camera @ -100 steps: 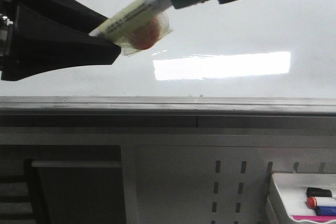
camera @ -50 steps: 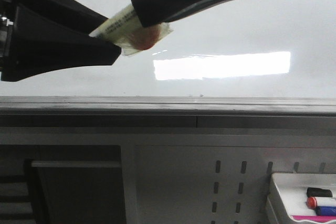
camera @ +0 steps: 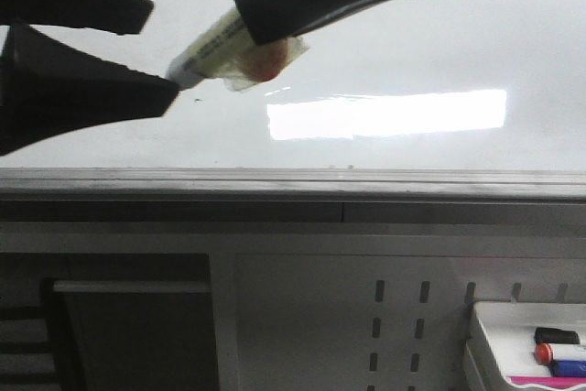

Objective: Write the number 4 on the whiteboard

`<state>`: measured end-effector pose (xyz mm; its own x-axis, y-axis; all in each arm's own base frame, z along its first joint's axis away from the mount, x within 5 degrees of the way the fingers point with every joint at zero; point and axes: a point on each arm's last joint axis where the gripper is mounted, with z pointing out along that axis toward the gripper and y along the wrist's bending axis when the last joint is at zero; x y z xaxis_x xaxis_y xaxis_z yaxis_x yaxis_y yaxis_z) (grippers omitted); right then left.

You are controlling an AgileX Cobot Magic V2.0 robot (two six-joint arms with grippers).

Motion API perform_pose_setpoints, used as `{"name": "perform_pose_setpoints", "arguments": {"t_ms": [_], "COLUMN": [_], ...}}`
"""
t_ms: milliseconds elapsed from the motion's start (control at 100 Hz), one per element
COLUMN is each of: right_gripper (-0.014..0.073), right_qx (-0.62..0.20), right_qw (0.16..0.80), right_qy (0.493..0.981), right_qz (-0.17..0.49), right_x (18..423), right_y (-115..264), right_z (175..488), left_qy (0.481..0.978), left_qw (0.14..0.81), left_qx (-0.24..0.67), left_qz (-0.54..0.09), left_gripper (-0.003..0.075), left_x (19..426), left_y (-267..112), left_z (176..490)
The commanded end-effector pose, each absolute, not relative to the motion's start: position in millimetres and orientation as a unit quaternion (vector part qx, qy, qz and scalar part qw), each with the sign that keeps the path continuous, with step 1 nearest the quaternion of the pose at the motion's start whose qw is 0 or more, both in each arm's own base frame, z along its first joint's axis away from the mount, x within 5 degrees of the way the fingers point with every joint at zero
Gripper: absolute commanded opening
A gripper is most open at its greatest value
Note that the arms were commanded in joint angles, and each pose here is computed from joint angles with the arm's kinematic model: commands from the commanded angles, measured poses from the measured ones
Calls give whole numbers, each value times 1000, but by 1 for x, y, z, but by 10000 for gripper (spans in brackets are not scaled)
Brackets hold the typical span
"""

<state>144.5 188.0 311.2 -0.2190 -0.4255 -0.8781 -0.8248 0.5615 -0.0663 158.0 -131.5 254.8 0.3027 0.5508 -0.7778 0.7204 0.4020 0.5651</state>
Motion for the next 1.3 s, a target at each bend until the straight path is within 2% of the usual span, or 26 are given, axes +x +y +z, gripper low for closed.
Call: {"name": "perform_pose_setpoints", "arguments": {"t_ms": [0, 130, 370, 500, 620, 800, 1030, 1290], "right_gripper": [-64, -64, -64, -64, -64, -64, -64, -64], "right_qx": [-391, -361, -314, -310, -313, -325, -349, -317], "right_qw": [521, 536, 554, 556, 547, 479, 463, 439], "right_qy": [727, 736, 754, 754, 761, 801, 798, 830], "right_qz": [217, 199, 164, 158, 155, 155, 164, 134], "right_x": [156, 184, 250, 269, 277, 278, 263, 265], "right_y": [187, 189, 197, 205, 211, 218, 231, 187], "right_z": [336, 348, 363, 368, 360, 330, 320, 329], "left_qy": [618, 650, 651, 651, 651, 651, 651, 657], "left_qw": [621, 615, 620, 620, 620, 620, 620, 614], "left_qx": [477, 442, 435, 435, 435, 435, 435, 434], "left_qz": [-75, -59, -57, -57, -57, -57, -57, -50], "left_gripper": [419, 419, 419, 393, 353, 350, 350, 350], "left_x": [158, 154, 151, 151, 151, 151, 151, 152], "left_y": [-123, -112, -109, -109, -109, -109, -109, -108], "left_z": [274, 278, 282, 282, 282, 282, 282, 280]}}
